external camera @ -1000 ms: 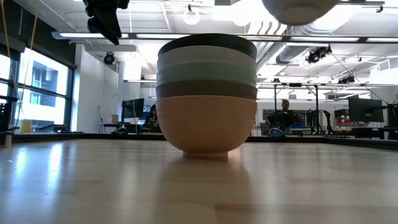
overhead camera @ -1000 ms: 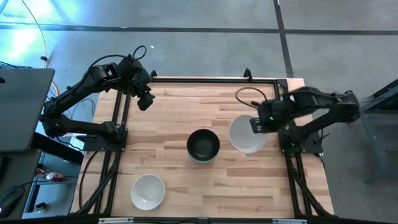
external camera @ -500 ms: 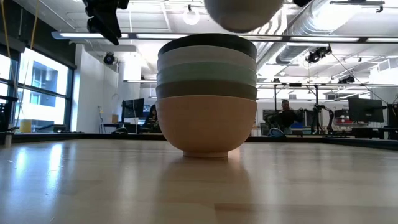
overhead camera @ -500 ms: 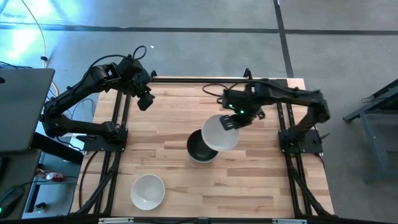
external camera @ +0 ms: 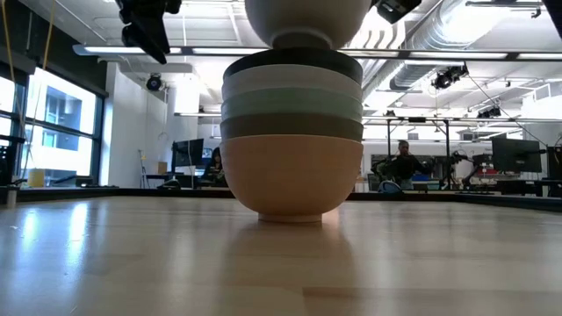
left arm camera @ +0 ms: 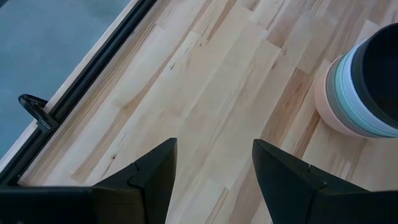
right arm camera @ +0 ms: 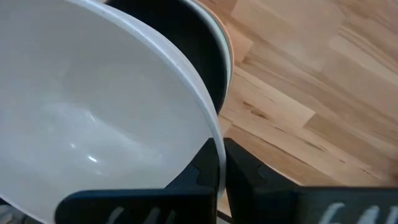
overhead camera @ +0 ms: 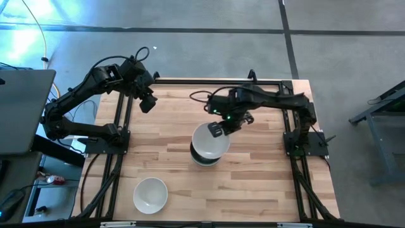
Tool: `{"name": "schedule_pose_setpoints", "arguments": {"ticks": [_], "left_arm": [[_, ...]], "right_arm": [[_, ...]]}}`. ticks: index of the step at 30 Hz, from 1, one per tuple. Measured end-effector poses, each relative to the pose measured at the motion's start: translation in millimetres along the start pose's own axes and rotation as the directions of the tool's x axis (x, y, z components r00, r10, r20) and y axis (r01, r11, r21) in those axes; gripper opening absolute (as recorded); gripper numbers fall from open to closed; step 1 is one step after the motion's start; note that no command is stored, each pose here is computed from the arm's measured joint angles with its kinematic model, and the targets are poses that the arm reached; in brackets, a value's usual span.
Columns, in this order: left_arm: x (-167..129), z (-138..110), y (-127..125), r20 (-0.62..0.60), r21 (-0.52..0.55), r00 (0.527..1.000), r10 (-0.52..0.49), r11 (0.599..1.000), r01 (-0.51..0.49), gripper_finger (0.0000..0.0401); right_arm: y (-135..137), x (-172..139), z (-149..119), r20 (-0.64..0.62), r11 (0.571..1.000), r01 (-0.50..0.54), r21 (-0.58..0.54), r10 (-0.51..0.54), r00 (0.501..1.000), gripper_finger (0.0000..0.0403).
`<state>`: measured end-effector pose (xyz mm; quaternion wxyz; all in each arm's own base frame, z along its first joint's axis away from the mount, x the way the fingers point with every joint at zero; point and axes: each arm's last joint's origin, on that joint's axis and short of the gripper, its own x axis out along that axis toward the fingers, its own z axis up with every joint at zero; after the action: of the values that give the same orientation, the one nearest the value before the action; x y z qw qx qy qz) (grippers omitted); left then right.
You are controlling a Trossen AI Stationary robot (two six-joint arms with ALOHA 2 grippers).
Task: Nest bowls inside each other
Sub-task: Stack the right white bowl on top of the black bowl
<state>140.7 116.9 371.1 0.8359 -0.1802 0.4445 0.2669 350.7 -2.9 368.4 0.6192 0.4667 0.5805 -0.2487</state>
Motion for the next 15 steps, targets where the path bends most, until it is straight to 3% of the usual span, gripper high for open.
{"name": "schedule_pose_setpoints", "arguments": {"ticks": [15], "left_arm": [[-0.1, -1.0, -0.2, -0.011, 0.000, 1.000, -0.001, 1.000, 0.001, 0.0200]], "right_arm": [[14.7, 31.5, 5.7, -0.019, 0.998, 0.056, -0.004, -0.056, 0.998, 0.0000]]}}
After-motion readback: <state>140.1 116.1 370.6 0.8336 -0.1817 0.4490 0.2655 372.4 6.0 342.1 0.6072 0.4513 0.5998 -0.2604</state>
